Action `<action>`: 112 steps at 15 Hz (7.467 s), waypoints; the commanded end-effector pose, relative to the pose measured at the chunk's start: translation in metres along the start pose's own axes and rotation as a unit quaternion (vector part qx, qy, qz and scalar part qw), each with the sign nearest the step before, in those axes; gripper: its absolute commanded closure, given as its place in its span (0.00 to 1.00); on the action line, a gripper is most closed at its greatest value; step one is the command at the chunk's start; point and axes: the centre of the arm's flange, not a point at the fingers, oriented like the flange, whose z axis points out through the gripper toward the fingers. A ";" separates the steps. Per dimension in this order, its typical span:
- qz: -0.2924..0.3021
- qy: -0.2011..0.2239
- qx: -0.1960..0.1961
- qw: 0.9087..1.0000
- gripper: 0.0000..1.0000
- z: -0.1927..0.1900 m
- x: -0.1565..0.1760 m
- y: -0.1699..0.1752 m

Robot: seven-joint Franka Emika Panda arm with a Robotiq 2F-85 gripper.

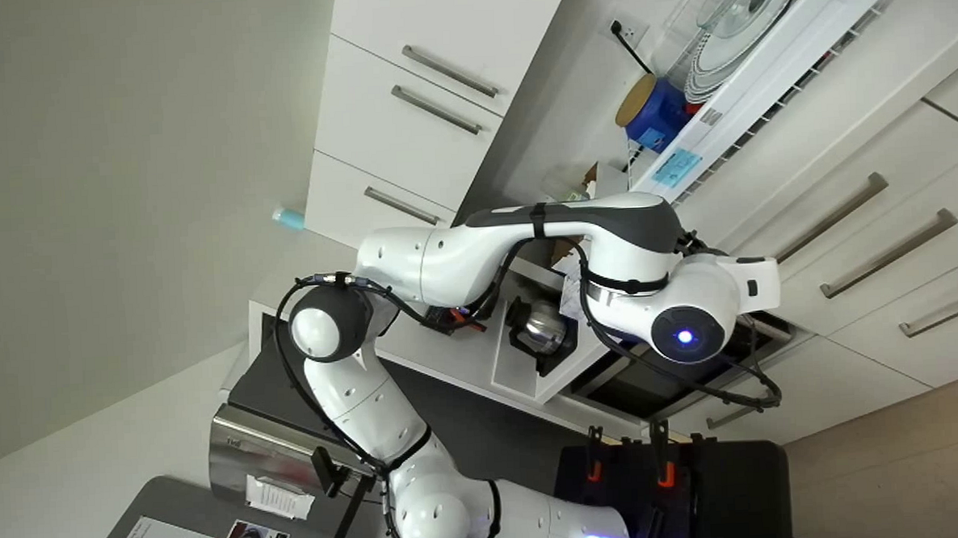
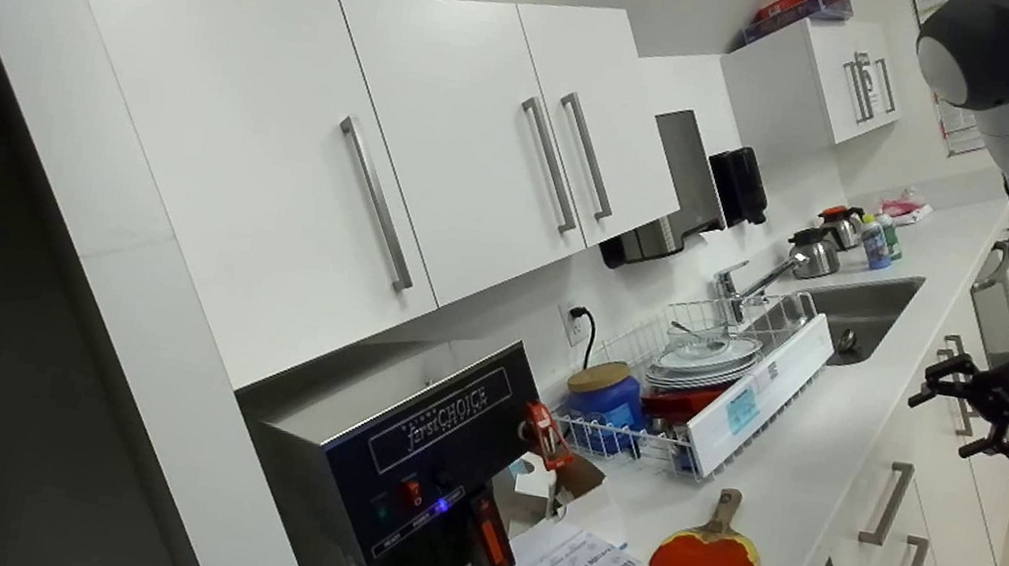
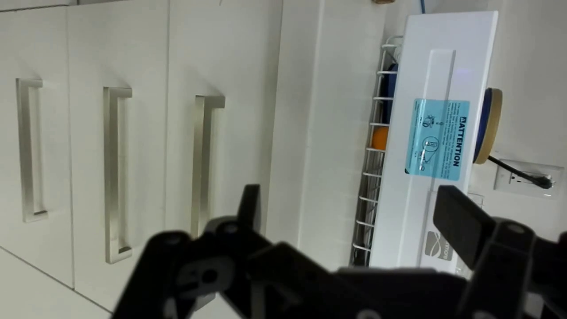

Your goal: Open the top drawer of the kitchen unit

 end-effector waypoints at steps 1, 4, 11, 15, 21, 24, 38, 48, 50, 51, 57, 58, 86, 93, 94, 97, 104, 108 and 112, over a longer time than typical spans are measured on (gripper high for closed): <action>0.016 0.008 0.017 1.000 0.00 0.008 0.018 0.009; 0.032 0.000 0.016 0.999 0.00 0.005 0.044 0.037; 0.029 -0.023 0.072 0.997 0.00 0.015 0.085 0.115; 0.044 -0.018 0.076 0.996 0.00 0.044 0.089 0.142; 0.040 -0.023 0.078 0.996 0.00 0.045 0.078 0.143; 0.042 -0.021 0.098 0.994 0.00 0.067 0.080 0.151; 0.059 0.031 0.159 0.985 0.00 0.151 0.090 0.190; 0.053 0.029 0.177 0.982 0.29 0.186 0.088 0.179; 0.051 0.027 0.177 0.982 0.38 0.188 0.088 0.178; 0.051 0.026 0.178 0.982 0.47 0.190 0.088 0.178; 0.049 0.024 0.180 0.982 0.92 0.191 0.087 0.179; 0.049 0.024 0.182 0.982 0.99 0.191 0.087 0.179; 0.104 0.080 0.200 0.971 0.96 -0.023 0.045 0.342; 0.105 0.094 0.203 0.969 0.96 -0.052 0.032 0.354; 0.105 0.094 0.202 0.969 0.96 -0.053 0.033 0.353; 0.104 0.087 0.202 0.970 0.56 -0.058 0.031 0.349; 0.109 0.070 0.172 0.977 0.04 -0.118 0.022 0.317; 0.106 0.058 0.138 0.983 0.00 -0.148 0.011 0.260; 0.097 0.085 0.078 0.989 0.00 -0.163 0.009 0.198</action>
